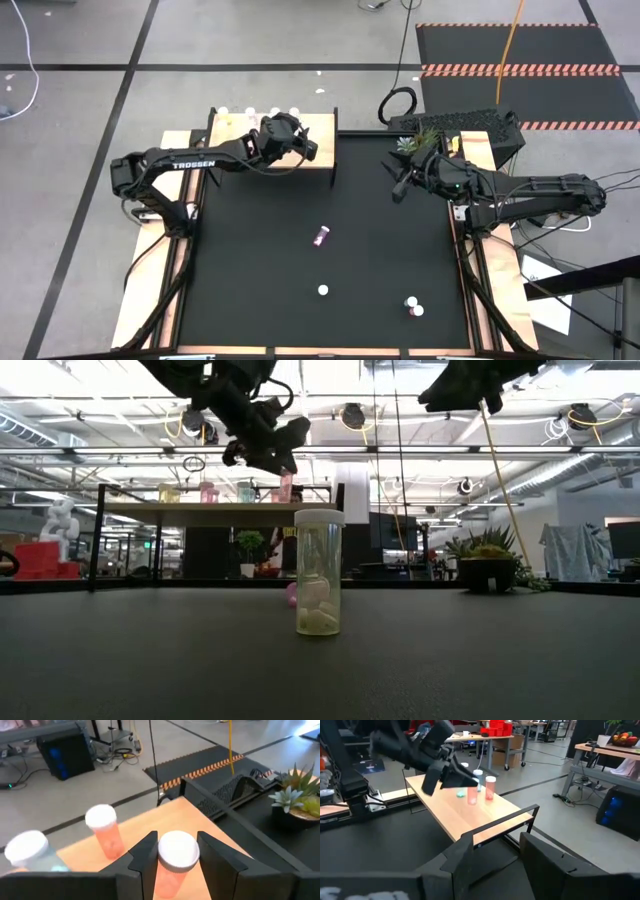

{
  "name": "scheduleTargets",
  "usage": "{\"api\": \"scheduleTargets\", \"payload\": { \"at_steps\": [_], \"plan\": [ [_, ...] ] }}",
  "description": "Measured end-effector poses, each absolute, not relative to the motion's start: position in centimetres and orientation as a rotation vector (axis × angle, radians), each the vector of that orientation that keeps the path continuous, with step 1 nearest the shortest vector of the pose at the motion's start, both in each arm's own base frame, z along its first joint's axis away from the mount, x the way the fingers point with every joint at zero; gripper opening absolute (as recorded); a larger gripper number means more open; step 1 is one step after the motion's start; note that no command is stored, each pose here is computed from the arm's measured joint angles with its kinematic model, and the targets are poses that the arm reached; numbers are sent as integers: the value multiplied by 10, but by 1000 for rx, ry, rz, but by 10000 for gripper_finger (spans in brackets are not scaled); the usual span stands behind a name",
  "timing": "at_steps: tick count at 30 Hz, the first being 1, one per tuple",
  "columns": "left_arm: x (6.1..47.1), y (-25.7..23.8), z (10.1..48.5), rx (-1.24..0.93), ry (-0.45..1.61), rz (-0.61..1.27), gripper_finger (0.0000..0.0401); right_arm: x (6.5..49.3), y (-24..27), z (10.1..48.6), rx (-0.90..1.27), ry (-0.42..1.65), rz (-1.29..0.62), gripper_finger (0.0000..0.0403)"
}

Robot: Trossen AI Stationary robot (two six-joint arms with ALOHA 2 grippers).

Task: Pick and place medicine bottles onto shelf by color
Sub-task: Put the top orange medicine bottle aligned with the other orange medicine bottle on the shelf

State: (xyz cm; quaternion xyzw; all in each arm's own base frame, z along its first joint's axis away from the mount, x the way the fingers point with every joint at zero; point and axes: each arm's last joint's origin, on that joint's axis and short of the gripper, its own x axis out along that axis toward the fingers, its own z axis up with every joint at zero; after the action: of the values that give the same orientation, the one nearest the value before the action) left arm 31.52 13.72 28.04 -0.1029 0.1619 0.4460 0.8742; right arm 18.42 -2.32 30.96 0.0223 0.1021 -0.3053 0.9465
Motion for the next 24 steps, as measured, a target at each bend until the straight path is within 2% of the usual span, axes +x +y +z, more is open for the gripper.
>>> {"api": "scheduleTargets", "payload": {
  "at_steps": [7,15,24],
  "plan": [
    [314,123,265,-213,353,1006,131,184,-27,310,54,208,-616,157],
    [307,141,267,-173,347,1075,131,183,-39,309,106,208,-582,157],
    [306,146,266,-192,352,1048,131,182,-44,309,116,208,-580,157]
  ]
}}
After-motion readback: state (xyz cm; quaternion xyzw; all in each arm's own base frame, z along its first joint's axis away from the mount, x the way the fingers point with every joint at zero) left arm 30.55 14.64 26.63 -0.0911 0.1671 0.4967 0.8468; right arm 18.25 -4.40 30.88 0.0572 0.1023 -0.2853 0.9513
